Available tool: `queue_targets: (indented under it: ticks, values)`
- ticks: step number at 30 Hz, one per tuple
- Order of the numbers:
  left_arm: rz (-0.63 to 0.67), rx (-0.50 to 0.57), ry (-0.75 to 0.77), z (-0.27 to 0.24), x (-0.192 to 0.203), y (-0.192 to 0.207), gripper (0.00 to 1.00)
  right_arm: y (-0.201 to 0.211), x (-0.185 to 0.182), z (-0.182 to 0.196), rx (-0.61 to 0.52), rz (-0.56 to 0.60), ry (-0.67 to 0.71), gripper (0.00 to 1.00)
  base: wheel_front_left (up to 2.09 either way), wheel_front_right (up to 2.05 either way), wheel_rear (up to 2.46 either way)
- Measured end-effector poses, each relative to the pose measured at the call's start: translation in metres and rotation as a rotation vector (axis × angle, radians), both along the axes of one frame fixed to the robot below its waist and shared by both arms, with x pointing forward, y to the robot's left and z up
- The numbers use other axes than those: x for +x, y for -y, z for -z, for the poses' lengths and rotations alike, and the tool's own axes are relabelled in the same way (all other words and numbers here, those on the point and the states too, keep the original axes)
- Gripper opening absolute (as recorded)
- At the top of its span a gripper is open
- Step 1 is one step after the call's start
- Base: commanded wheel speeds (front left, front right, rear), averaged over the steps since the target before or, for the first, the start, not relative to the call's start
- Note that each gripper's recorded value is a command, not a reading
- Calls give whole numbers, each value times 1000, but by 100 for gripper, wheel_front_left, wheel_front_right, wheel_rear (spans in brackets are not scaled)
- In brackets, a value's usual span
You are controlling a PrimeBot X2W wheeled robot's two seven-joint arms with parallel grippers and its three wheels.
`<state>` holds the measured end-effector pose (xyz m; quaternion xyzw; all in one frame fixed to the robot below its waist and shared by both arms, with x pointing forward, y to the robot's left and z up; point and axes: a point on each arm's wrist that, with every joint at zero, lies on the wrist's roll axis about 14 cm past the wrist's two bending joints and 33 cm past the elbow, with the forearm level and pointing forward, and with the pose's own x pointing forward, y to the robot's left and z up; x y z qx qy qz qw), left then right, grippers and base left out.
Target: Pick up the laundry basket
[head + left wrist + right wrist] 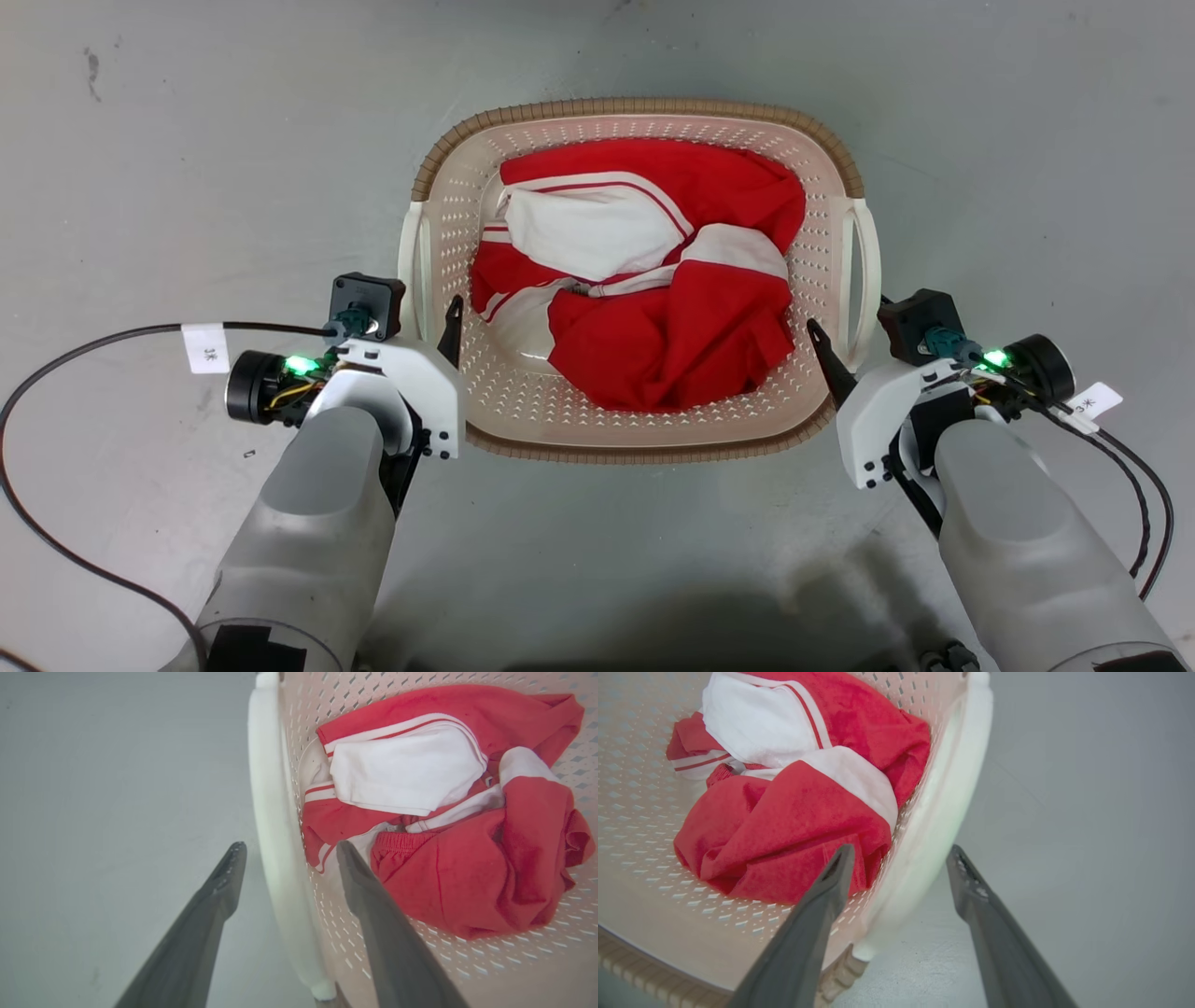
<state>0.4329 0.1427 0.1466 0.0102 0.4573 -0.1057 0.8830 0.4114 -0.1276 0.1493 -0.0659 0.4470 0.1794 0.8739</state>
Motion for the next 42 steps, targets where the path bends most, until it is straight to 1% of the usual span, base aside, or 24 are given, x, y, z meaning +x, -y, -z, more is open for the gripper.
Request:
queue_targets:
  ticks: [1,2,3,4,10,18,27,42]
  values:
    - [2,0,-1,1,1,1,100,0,-2,2,2,4,-8,36,0,0,0]
    - [9,1,-7,2,-1,1,87,0,-2,2,3,3,-10,0,0,0,0]
    - [12,1,-14,3,-2,2,13,-1,-1,3,3,2,-10,0,0,0,0]
    - [15,1,-20,4,-4,3,0,-1,0,3,4,1,-10,0,0,0,0]
    - [22,-7,-24,3,-3,8,0,-2,-2,2,10,11,-20,0,0,0,0]
    - [23,-15,2,-12,3,10,0,-2,-1,-11,12,13,-8,0,0,0,0]
    - [19,-21,20,-40,-3,10,0,-3,-5,-38,14,5,19,0,0,0,0]
    - [16,-14,17,-90,-26,7,0,-9,-19,-87,13,-20,55,0,0,0,0]
